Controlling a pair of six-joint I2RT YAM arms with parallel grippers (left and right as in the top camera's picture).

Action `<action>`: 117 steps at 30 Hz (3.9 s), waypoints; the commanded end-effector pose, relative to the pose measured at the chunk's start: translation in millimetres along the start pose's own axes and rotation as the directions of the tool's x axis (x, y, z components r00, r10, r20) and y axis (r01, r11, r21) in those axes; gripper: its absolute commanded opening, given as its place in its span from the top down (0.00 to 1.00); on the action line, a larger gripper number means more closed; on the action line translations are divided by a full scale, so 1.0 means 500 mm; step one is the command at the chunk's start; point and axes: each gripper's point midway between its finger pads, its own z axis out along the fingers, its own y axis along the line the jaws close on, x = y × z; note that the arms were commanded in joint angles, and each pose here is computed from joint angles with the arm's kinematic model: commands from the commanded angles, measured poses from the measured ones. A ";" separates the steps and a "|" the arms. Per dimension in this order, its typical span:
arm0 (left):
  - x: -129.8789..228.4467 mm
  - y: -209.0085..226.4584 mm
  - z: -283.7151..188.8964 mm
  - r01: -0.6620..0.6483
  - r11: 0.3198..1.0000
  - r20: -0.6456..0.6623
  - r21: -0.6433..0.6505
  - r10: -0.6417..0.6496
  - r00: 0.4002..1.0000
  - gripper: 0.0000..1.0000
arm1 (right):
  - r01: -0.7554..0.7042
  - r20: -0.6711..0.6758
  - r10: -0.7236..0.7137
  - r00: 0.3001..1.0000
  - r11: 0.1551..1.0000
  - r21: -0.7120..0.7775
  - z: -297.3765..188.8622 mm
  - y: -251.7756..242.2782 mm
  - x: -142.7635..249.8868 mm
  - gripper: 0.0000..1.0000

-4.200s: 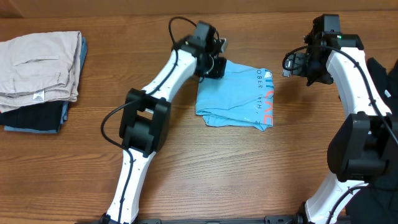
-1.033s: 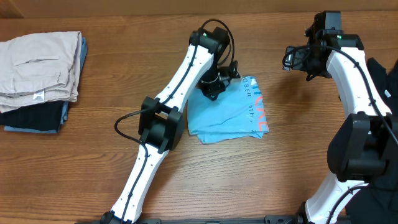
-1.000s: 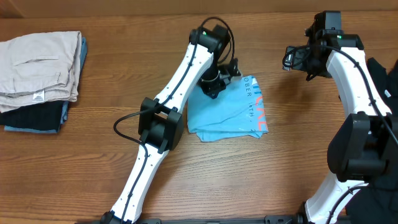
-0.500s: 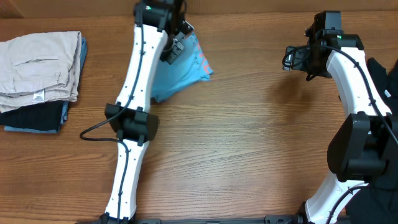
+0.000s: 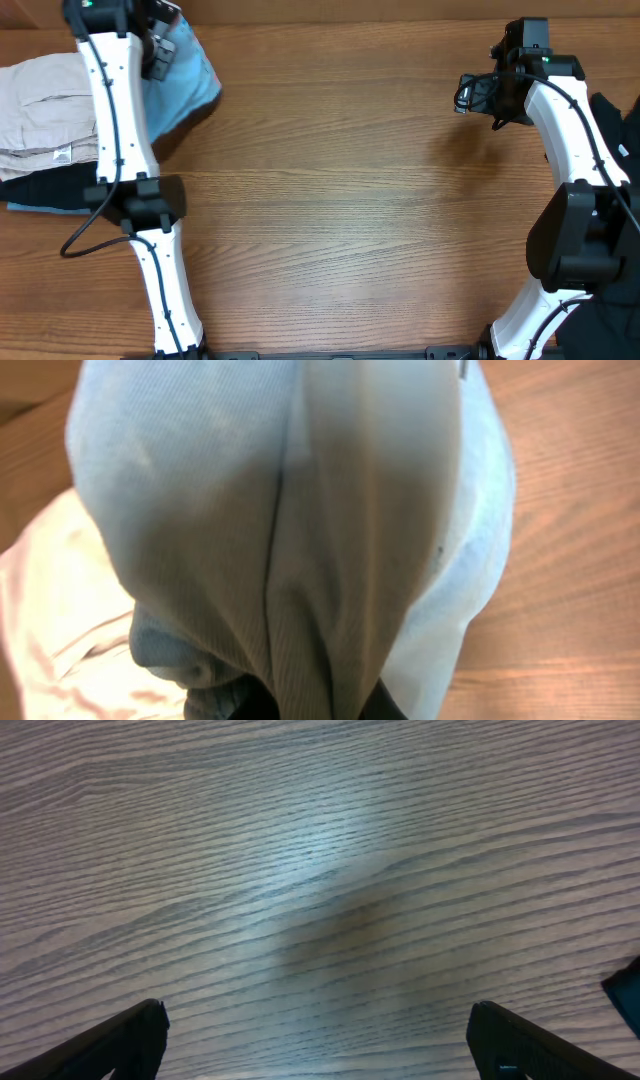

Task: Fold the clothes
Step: 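Lift the folded shirt with left gripper and carry it to the left clothes stack, then lower the shirt onto the stack and release with left gripper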

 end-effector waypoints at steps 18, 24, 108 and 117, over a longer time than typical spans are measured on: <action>0.082 0.279 -0.138 0.538 0.843 0.252 -0.007 -0.519 0.817 0.96 | -0.008 0.069 0.008 0.998 1.000 -0.003 -0.047 -0.001 -0.031 0.00; 0.165 0.333 -0.012 0.603 0.797 0.129 -0.028 -0.596 0.793 0.96 | -0.008 0.069 0.008 0.998 1.000 -0.004 -0.047 -0.001 -0.031 0.00; 0.157 0.443 0.169 0.738 0.326 0.074 0.591 -0.933 0.353 0.96 | -0.008 0.069 0.008 0.998 1.000 -0.003 -0.047 -0.001 -0.031 0.00; 0.034 0.359 0.125 0.720 0.382 0.102 0.579 -0.910 0.401 0.96 | -0.008 0.069 0.008 0.998 1.000 -0.004 -0.047 -0.001 -0.031 0.00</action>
